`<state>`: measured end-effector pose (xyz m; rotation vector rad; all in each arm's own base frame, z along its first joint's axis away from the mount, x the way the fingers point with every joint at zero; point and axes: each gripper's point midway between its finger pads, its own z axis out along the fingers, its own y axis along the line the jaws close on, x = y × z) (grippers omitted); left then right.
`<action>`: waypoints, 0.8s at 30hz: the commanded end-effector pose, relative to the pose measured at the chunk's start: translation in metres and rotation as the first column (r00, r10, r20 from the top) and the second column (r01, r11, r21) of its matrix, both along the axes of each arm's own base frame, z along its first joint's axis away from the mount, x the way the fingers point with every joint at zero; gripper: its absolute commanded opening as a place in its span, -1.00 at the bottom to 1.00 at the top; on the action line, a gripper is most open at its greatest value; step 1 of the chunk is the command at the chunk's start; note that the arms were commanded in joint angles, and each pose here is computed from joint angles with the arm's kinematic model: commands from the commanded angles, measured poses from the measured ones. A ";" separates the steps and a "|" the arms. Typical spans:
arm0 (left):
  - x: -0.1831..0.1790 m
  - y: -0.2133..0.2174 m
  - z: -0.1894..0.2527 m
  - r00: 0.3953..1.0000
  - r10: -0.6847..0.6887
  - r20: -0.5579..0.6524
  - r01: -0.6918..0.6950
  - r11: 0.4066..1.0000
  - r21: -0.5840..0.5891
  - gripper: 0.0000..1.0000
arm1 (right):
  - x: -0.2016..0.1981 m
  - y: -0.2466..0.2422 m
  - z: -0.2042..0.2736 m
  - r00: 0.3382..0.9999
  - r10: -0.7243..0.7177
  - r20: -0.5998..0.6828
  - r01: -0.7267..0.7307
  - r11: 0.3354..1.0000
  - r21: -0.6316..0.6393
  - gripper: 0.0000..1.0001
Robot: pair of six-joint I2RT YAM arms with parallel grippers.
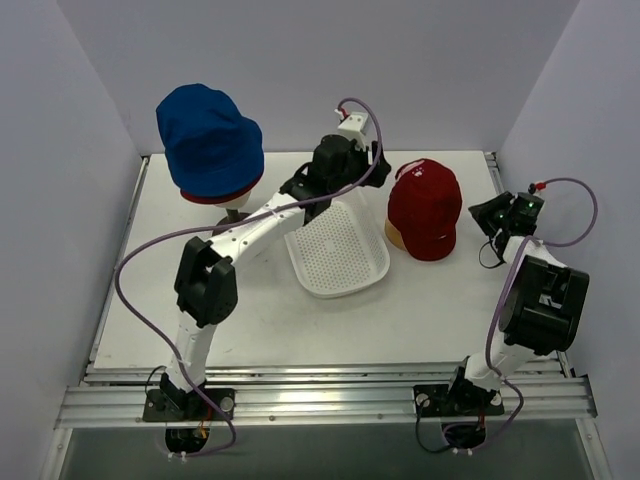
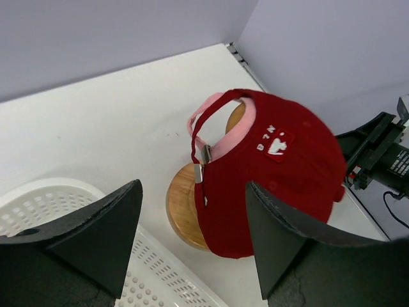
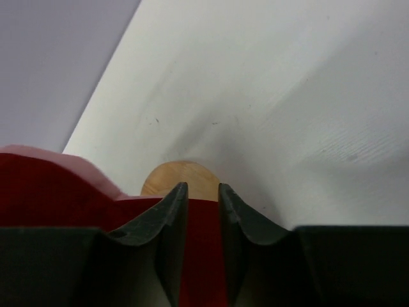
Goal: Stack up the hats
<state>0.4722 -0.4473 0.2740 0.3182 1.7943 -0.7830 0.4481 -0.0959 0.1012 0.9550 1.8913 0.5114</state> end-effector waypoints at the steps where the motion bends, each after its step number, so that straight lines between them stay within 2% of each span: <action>1: -0.021 0.020 0.055 0.997 0.016 0.078 -0.016 1.000 -0.001 0.49 | 0.001 -0.011 0.057 0.996 -0.042 0.079 0.050 0.994 -0.100 -0.49; 2: -0.027 0.022 0.047 0.998 0.021 0.063 -0.023 0.999 0.023 0.49 | -0.003 -0.007 0.070 0.995 -0.041 0.092 0.051 0.993 -0.111 -0.38; 4: -0.040 0.031 0.063 0.996 0.028 0.088 -0.030 0.999 0.026 0.49 | -0.007 0.003 0.082 0.994 -0.043 0.104 0.056 0.991 -0.124 -0.27; 5: -0.049 0.032 0.065 0.995 0.025 0.095 -0.028 0.999 0.032 0.49 | -0.012 0.008 0.100 0.989 -0.039 0.142 0.059 0.989 -0.133 -0.11; 6: -0.054 0.037 0.054 0.996 0.037 0.082 -0.041 0.997 0.058 0.49 | -0.013 0.020 0.105 0.988 -0.024 0.150 0.044 0.990 -0.134 -0.04; 8: -0.069 0.049 0.071 0.994 0.045 0.101 -0.051 0.997 0.050 0.51 | -0.021 0.030 0.127 0.982 -0.040 0.185 0.069 0.986 -0.151 0.12; 10: -0.085 0.061 0.076 0.994 0.044 0.100 -0.048 0.998 0.045 0.55 | -0.024 0.054 0.141 0.979 -0.014 0.204 0.049 0.984 -0.168 0.16; 12: -0.094 0.072 0.075 0.994 0.052 0.097 -0.057 0.997 0.050 0.57 | -0.031 0.059 0.159 0.974 -0.052 0.220 0.097 0.975 -0.200 0.25; 14: -0.108 0.091 0.073 0.993 0.069 0.093 -0.074 0.996 0.053 0.59 | -0.037 0.077 0.171 0.974 -0.043 0.222 0.093 0.970 -0.223 0.57; 17: -0.127 0.105 0.062 0.997 0.046 0.065 -0.051 0.996 0.071 0.61 | -0.044 0.098 0.174 0.981 -0.035 0.190 0.083 0.965 -0.249 0.61; 19: -0.133 0.115 0.059 0.995 0.077 0.058 -0.083 0.992 0.093 0.63 | -0.045 0.106 0.177 0.981 -0.044 0.189 0.094 0.959 -0.267 0.61; 24: -0.147 0.133 0.055 0.995 0.093 0.034 -0.097 0.982 0.163 0.68 | -0.045 0.119 0.153 0.997 -0.054 0.051 0.068 0.943 -0.326 0.57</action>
